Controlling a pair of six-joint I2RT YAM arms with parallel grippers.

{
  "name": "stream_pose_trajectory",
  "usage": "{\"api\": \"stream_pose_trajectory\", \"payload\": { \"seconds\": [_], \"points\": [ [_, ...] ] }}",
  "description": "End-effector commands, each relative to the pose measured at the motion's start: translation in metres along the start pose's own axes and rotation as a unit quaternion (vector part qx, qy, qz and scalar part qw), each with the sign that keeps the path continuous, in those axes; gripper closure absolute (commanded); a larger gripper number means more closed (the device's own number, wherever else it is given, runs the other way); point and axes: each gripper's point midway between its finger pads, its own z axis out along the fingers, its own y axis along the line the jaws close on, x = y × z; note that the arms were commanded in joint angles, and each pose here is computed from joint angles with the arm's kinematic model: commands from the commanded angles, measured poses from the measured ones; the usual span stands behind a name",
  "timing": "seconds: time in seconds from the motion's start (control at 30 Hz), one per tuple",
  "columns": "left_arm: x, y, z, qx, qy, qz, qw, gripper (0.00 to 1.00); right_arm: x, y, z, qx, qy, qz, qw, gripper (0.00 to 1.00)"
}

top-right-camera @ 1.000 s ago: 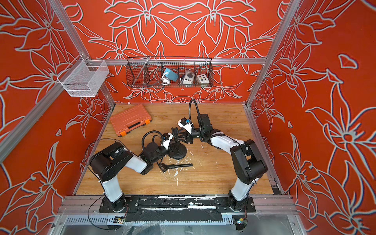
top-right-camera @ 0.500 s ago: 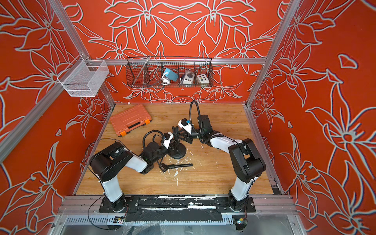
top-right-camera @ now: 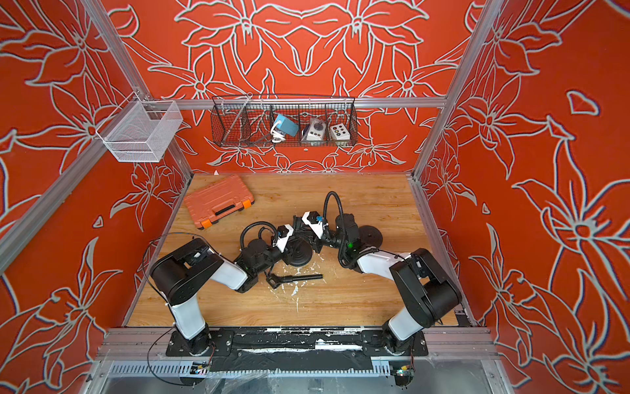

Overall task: Assemble a microphone stand
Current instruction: Screw the microphone stand pole into the microphone stand base.

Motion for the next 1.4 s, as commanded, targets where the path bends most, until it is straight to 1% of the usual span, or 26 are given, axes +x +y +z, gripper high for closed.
{"api": "stream_pose_trajectory", "payload": {
  "seconds": [0.0,0.1,0.27,0.33,0.43,0.57,0.67,0.83,0.93,1.1,1.23,1.37],
  "points": [
    [0.03,0.003,-0.006,-0.011,0.057,-0.029,0.998,0.78,0.034,-0.007,-0.001,0.072,0.064,-0.011,0.995,1.0],
    [0.026,0.003,-0.006,-0.01,0.054,-0.031,0.998,0.74,0.043,-0.008,0.001,0.102,0.091,-0.012,0.991,1.0],
    [0.022,0.003,-0.007,-0.011,0.051,-0.034,0.998,0.69,0.049,-0.009,-0.002,0.159,0.112,-0.016,0.981,1.0],
    [0.021,0.003,-0.006,-0.011,0.049,-0.035,0.998,0.68,0.053,-0.012,-0.003,0.178,0.125,-0.012,0.976,1.0],
    [0.018,0.003,-0.004,-0.011,0.046,-0.039,0.998,0.68,0.056,-0.013,-0.005,0.19,0.127,-0.005,0.973,1.0],
    [0.014,0.005,0.001,-0.013,0.044,-0.053,0.998,0.69,0.056,-0.01,-0.003,0.184,0.122,0.009,0.975,1.0],
    [0.002,0.008,0.002,-0.022,0.024,-0.064,0.997,0.69,0.056,-0.006,-0.002,0.175,0.117,0.022,0.977,1.0],
    [-0.018,0.01,0.005,-0.025,0.005,-0.074,0.997,0.62,0.053,0.005,0.005,0.134,0.114,0.037,0.984,1.0],
    [-0.026,0.011,0.008,-0.027,-0.003,-0.074,0.997,0.61,0.05,0.01,0.007,0.116,0.112,0.04,0.986,1.0],
    [-0.037,0.012,0.014,-0.025,-0.012,-0.072,0.997,0.64,0.047,0.014,0.007,0.092,0.103,0.056,0.989,1.0],
    [-0.04,0.014,0.02,-0.027,-0.019,-0.069,0.997,0.69,0.047,0.017,0.006,0.073,0.101,0.066,0.99,1.0],
    [-0.044,0.015,0.025,-0.029,-0.027,-0.064,0.997,0.7,0.05,0.021,0.008,0.053,0.106,0.069,0.99,1.0]
  ]
}}
